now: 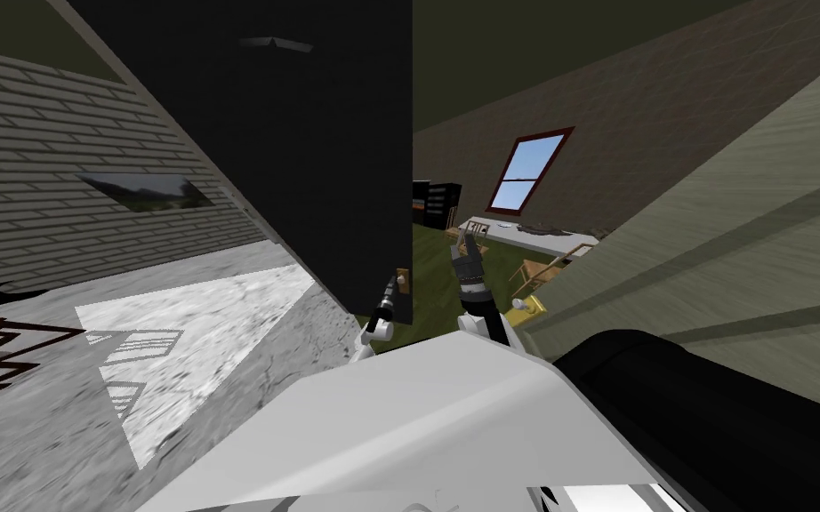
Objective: Push the door open
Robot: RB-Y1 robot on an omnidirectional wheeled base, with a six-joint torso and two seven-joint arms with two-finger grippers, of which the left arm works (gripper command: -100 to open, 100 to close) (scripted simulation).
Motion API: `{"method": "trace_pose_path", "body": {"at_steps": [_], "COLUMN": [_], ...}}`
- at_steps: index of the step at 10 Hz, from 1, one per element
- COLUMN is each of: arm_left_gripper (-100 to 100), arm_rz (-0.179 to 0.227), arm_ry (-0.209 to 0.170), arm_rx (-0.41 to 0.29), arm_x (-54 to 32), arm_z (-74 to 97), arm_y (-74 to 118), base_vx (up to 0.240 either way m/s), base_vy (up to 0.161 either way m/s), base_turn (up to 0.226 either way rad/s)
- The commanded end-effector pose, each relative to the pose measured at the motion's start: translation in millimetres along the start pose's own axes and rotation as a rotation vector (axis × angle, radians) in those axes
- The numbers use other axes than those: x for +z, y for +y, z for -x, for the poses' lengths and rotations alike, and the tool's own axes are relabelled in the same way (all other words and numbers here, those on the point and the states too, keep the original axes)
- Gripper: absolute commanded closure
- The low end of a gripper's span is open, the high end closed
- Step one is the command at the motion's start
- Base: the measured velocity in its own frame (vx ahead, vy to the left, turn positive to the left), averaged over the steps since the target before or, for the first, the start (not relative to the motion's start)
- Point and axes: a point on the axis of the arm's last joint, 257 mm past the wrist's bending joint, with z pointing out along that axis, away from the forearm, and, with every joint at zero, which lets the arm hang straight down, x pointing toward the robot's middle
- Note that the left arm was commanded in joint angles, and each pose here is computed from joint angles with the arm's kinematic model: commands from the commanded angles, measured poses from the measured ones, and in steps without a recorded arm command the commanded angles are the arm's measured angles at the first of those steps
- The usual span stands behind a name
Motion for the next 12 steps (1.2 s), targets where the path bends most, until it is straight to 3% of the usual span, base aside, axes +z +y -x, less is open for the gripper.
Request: {"method": "trace_pose_path", "body": {"at_steps": [1, 2, 3, 4, 9, 12], "arm_left_gripper": [-100, -100, -100, 100, 100, 100], "arm_rz": [-0.011, -0.018, -0.014, -0.014, -0.014, 0.004], "arm_ry": [-0.001, 0.0, -0.001, -0.001, -0.001, 0.02], "arm_rx": [-0.022, -0.039, -0.028, -0.028, -0.028, 0.007], "arm_x": [4.3, 6.9, 5.0, 5.0, 5.0, -9.0], "arm_z": [-8.6, -15.3, -9.9, -9.9, -9.9, -12.5], "arm_y": [-7.1, -11.6, -8.6, -8.6, -8.6, 1.8], "base_vx": [0.122, 0.103, 0.044, -0.007, -0.009, 0.128], "base_vy": [-0.107, -0.134, -0.061, 0.007, 0.01, -0.032], "base_turn": [-0.026, -0.013, 0.006, -0.001, -0.005, 0.184]}}
